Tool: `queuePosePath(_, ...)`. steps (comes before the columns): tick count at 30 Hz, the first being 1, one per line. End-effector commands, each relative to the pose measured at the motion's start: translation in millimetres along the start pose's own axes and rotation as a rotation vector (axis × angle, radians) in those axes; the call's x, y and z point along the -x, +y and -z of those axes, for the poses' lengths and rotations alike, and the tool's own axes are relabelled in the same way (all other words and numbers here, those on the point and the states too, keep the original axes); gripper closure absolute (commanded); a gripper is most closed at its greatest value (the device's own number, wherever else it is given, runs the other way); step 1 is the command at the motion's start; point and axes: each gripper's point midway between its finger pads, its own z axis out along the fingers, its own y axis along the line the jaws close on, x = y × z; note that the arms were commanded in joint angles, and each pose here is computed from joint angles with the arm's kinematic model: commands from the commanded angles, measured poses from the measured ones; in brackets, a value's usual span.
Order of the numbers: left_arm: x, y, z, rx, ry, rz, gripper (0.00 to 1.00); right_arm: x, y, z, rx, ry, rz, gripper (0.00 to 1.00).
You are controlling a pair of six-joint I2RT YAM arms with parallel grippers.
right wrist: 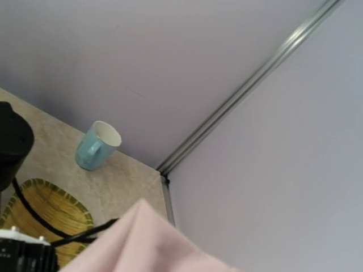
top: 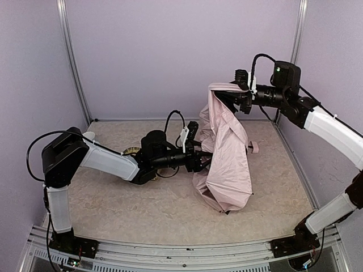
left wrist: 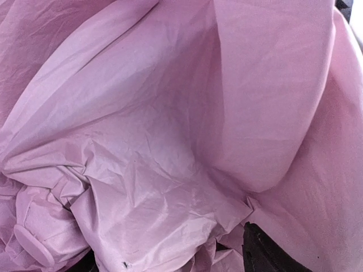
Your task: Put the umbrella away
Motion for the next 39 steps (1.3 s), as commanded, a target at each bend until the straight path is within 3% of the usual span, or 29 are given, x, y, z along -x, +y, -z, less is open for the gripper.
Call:
queuePosePath(1,14,-1,3,0.025,-0.056,-0.095,0.32,5,10,2,0.034,-0.057,0.018,0.89)
queuePosePath(8,-47,39,55,0.160,0.157,-0.090,0.29,-64,97,-5,0.202,-0.063,-0.293,0.82)
queuePosePath(14,-59,20,104,0.143,0.241,-0.201,0.14,-132,156,-18,0.235,0.048,-0.448,0.80)
queuePosePath(19,-51,5,124,0.048,0.272,-0.260,0.14,-170,180,-26,0.257,0.164,-0.489,0.80)
queuePosePath(25,-3,-1,138,-0.052,0.195,-0.287,0.18,-176,183,-28,0.241,0.209,-0.428,0.79)
queuePosePath(30,34,36,133,0.102,0.140,-0.344,0.21,-176,178,-29,0.235,0.237,-0.437,0.73)
queuePosePath(33,57,52,135,0.127,0.109,-0.306,0.24,-165,167,-23,0.207,0.265,-0.439,0.72)
queuePosePath(39,87,40,116,0.097,0.027,-0.370,0.32,-123,144,4,0.134,0.279,-0.391,0.64)
